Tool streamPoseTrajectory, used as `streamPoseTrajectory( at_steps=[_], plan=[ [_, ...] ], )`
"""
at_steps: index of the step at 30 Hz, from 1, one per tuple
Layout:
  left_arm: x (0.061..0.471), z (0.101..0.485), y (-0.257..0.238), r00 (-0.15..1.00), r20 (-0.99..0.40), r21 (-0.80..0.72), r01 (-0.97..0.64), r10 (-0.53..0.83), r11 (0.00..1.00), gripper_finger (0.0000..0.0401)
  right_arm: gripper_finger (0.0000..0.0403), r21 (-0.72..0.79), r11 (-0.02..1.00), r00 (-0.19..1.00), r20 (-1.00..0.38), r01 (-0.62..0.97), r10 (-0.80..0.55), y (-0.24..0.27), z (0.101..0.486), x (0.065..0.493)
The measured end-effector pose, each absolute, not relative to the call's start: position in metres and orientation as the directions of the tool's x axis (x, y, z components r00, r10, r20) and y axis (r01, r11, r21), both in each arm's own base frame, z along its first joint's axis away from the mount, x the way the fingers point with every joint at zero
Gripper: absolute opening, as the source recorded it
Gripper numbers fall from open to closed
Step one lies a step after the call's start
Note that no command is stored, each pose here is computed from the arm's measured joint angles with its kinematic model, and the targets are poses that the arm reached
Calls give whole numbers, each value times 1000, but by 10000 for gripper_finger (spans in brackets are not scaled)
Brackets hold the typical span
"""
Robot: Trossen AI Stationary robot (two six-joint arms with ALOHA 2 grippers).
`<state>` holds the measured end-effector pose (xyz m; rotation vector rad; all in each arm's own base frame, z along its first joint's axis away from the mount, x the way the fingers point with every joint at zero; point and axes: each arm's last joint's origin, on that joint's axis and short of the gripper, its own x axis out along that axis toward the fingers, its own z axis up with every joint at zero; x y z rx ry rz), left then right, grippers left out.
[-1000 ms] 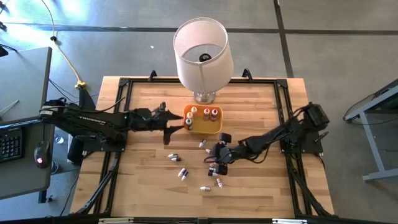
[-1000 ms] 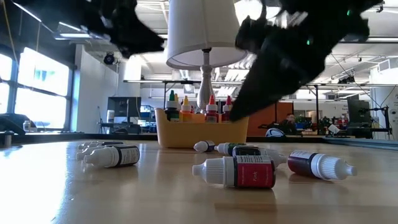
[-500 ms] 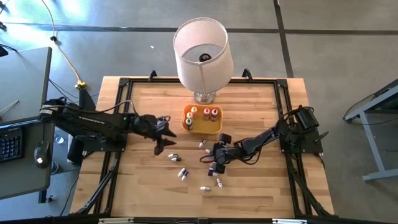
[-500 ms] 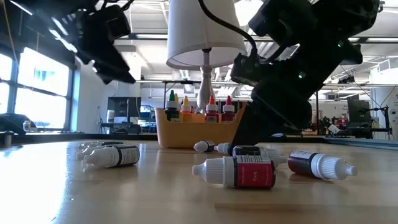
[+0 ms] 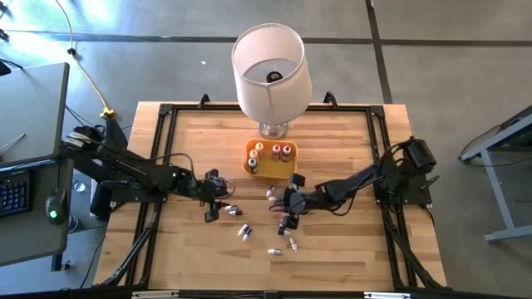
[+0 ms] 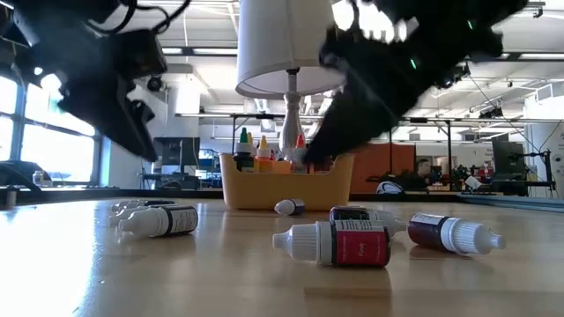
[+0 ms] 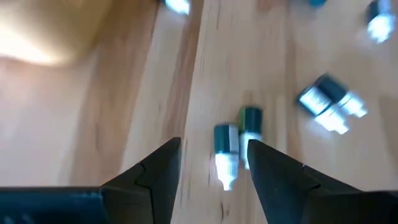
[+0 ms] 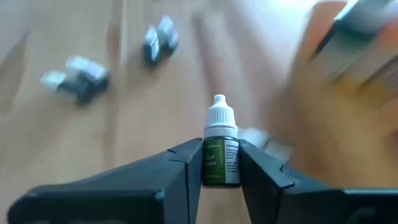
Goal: Pick & Place food coloring
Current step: Put the green food coloring bottle into the yellow bin, then put the blue food coloring bottle into the yellow bin
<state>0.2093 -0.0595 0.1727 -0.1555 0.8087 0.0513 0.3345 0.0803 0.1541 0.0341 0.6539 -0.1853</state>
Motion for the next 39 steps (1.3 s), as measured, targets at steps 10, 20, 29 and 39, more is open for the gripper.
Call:
streamPoseTrajectory(
  at_steps=[10, 20, 29, 39],
  plan=[
    [226, 133, -70, 600, -800, -128, -149, -13, 980, 183, 68, -239, 933, 761, -541, 269, -358, 11, 186, 342],
    [228, 127, -70, 592, -806, -91, -152, 17, 984, 183, 139, -182, 925, 699, -611, 333, -372, -31, 180, 339],
    [229, 127, -69, 605, -795, -57, -158, 51, 986, 119, 153, -172, 936, 737, -580, 307, -348, -26, 183, 342],
    [240, 141, -71, 702, -709, -75, -173, 69, 982, 22, 123, -171, 959, 765, -579, 225, -282, 5, 187, 341]
  ],
)
